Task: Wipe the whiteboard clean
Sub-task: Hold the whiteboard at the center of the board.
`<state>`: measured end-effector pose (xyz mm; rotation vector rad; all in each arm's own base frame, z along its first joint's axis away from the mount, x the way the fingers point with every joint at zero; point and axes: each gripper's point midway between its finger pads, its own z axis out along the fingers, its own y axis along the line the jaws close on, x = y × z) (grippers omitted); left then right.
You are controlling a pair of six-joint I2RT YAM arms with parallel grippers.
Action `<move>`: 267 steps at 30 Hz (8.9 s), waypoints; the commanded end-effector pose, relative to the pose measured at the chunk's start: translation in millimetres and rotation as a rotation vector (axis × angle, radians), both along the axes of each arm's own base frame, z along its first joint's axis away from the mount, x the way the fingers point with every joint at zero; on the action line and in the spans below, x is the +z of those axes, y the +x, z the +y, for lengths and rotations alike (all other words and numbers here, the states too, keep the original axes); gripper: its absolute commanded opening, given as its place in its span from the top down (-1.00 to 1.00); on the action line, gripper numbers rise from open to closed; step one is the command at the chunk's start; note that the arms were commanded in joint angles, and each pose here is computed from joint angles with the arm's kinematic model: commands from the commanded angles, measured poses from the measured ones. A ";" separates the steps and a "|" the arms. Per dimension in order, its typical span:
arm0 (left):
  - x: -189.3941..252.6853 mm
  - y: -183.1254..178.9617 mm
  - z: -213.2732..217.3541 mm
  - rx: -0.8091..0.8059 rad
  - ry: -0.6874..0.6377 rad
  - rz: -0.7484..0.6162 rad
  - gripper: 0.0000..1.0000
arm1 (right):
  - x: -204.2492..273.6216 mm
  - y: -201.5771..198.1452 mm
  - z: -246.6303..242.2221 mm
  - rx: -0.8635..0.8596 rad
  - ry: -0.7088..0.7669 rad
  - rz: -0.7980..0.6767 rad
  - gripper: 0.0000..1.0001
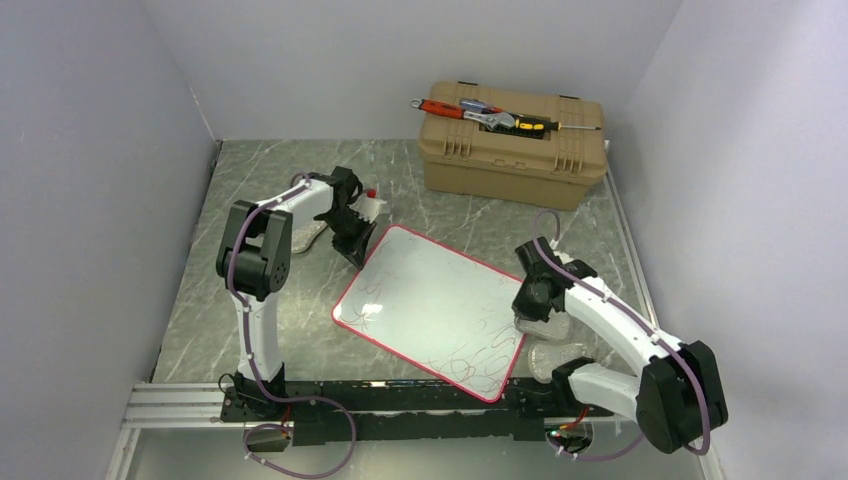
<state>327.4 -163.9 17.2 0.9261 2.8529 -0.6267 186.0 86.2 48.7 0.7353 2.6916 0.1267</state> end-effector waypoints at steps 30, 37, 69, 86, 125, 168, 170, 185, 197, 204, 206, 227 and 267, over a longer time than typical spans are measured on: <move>6.5 42.9 70.4 0.094 0.081 -0.119 0.93 | -71.7 124.0 84.6 0.107 0.120 -0.047 1.00; -3.9 27.2 69.2 0.091 0.069 -0.072 0.93 | -10.6 155.2 105.0 0.150 0.176 -0.178 1.00; -11.5 17.1 63.2 0.071 0.055 -0.046 0.93 | -59.5 27.6 418.7 0.652 0.651 0.034 1.00; -13.1 17.8 66.9 0.066 0.068 -0.053 0.93 | -65.6 48.7 362.7 0.604 0.582 0.046 1.00; -10.5 18.1 66.4 0.057 0.062 -0.062 0.93 | -79.9 22.9 342.6 0.702 0.468 0.158 1.00; 10.7 20.1 59.1 0.077 0.015 -0.093 0.93 | -99.0 -13.4 284.7 0.575 0.437 0.167 1.00; 12.2 21.4 59.2 0.079 0.016 -0.099 0.93 | -93.1 -2.4 324.0 0.617 0.488 0.151 1.00; 9.3 20.6 57.5 0.080 0.010 -0.092 0.93 | -74.8 -23.2 204.5 0.453 0.360 0.167 1.00; 5.0 16.5 60.8 0.077 0.028 -0.081 0.93 | -70.6 -13.1 257.4 0.567 0.367 0.117 1.00; 39.5 25.1 60.3 0.093 0.006 -0.123 0.83 | -82.0 19.9 338.6 0.704 0.382 0.111 1.00; 54.0 30.3 62.9 0.102 -0.005 -0.158 0.70 | -77.2 29.0 332.5 0.702 0.388 0.087 1.00; 13.8 43.5 41.1 0.078 0.017 -0.115 0.64 | 11.5 35.7 169.1 0.459 0.240 -0.005 1.00; 0.4 59.5 68.5 0.118 0.070 -0.178 0.46 | 21.3 -8.4 151.4 0.511 0.409 0.046 1.00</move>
